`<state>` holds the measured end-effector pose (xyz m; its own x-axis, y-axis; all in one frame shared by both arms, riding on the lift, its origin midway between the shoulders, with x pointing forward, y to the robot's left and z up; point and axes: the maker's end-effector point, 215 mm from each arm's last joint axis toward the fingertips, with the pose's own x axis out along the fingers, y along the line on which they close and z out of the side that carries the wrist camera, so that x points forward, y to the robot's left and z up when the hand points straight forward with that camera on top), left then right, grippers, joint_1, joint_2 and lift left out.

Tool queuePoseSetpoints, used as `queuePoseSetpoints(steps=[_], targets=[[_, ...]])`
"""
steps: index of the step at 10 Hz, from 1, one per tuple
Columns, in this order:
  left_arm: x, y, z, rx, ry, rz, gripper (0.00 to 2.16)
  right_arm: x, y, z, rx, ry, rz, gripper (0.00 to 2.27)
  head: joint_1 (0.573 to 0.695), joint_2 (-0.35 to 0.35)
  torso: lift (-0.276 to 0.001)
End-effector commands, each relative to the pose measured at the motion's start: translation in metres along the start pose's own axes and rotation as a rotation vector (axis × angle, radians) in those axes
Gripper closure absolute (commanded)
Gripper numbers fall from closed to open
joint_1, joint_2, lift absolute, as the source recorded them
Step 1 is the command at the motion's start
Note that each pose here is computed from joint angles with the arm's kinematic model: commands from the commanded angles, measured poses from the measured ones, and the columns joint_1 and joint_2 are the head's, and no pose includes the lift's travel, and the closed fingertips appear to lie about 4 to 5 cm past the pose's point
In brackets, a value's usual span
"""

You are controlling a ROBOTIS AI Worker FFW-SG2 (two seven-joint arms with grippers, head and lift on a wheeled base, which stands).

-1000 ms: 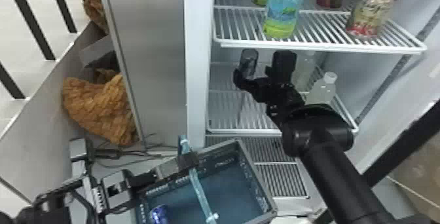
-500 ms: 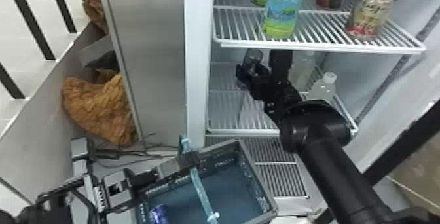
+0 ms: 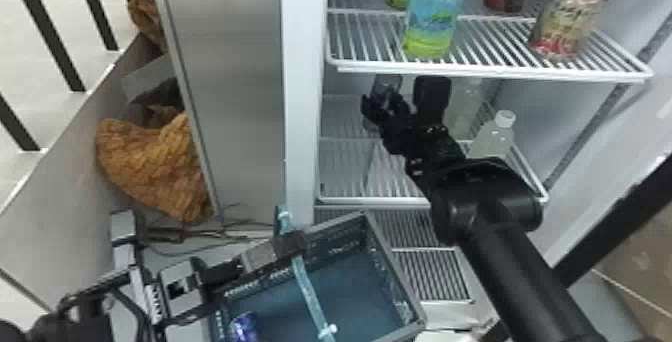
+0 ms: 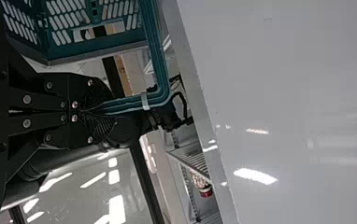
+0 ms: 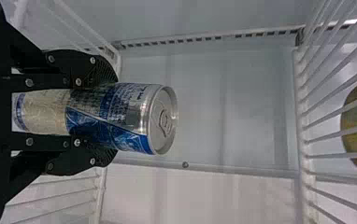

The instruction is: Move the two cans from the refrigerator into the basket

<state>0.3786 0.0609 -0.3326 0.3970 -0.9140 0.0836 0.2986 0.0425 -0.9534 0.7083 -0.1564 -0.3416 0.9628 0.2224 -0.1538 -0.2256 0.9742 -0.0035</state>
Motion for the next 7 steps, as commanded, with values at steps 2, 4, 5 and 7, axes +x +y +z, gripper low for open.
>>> queuePoseSetpoints(steps=[2, 4, 5, 7], targets=[[0.0, 0.0, -0.001, -0.001, 0.001, -0.001, 1.21, -0.019, 0.01, 0.004, 0.003, -0.012, 0.022, 1.28, 0.695, -0.096, -0.219], [0.0, 0.001, -0.001, -0.002, -0.001, 0.0, 1.21, -0.037, 0.03, 0.005, 0.009, -0.007, 0.06, 1.28, 0.695, -0.093, -0.219], [0.0, 0.0, -0.001, -0.004, 0.001, -0.002, 1.21, -0.044, 0.041, 0.007, 0.008, -0.007, 0.083, 1.28, 0.695, -0.084, -0.219], [-0.001, 0.001, -0.002, -0.006, 0.001, 0.001, 1.21, -0.062, 0.057, 0.006, 0.028, 0.005, 0.118, 1.28, 0.695, -0.071, -0.219]])
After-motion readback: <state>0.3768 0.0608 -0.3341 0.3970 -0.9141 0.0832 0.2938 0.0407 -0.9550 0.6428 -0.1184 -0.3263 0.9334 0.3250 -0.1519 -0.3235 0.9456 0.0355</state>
